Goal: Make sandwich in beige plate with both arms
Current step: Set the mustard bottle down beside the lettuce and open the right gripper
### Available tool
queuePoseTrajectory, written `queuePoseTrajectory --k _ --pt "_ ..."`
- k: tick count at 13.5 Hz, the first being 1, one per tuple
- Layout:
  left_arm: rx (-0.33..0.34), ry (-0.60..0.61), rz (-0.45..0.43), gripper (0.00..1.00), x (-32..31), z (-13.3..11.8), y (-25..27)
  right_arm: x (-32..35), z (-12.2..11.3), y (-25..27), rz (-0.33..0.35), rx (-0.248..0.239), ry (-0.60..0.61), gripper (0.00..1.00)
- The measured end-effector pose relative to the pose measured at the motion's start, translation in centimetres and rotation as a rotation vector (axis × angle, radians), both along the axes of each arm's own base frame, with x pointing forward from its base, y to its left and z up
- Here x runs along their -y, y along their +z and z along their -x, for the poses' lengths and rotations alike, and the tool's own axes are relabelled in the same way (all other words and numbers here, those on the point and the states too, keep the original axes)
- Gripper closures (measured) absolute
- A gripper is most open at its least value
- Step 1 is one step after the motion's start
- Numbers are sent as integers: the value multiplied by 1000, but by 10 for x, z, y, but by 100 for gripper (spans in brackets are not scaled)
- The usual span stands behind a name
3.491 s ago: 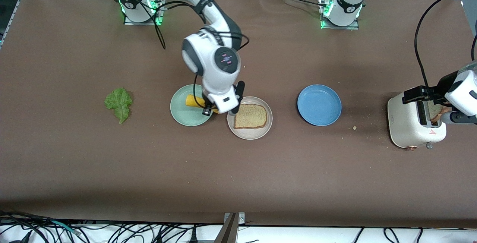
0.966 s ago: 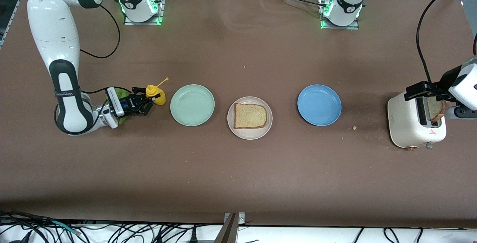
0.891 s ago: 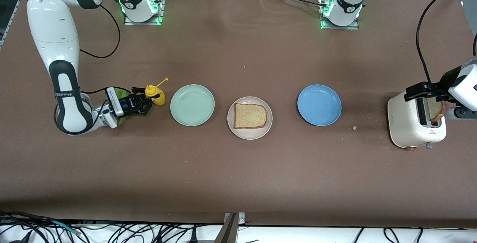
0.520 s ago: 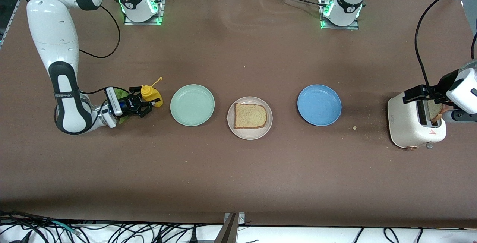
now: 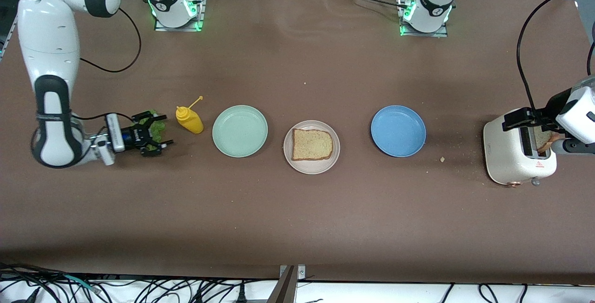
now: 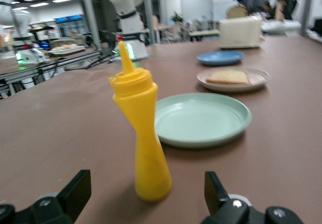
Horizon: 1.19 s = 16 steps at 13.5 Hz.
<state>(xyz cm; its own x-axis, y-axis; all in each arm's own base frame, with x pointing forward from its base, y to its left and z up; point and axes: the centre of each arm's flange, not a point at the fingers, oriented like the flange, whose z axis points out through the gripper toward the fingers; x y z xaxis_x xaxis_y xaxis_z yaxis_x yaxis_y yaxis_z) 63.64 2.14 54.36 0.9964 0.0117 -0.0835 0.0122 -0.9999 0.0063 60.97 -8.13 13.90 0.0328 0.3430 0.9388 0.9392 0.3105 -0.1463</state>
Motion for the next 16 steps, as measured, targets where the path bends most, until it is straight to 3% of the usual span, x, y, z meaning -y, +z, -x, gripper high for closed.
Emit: queuePoseTrajectory --k 2,6,9,13,16 --pt "-3 0 0 0 0 -1 -2 15 -11 27 74 -77 -59 0" --pt "-4 0 0 0 0 -1 -2 15 -26 93 259 -304 -179 0" --pt "-4 0 0 0 0 -1 -2 -3 -32 137 434 -474 -257 0" --pt "-4 -1 0 0 0 -1 -3 -3 -29 164 624 -587 -326 0" --pt "-4 -1 0 0 0 -1 -3 -4 -27 190 797 -591 -364 0"
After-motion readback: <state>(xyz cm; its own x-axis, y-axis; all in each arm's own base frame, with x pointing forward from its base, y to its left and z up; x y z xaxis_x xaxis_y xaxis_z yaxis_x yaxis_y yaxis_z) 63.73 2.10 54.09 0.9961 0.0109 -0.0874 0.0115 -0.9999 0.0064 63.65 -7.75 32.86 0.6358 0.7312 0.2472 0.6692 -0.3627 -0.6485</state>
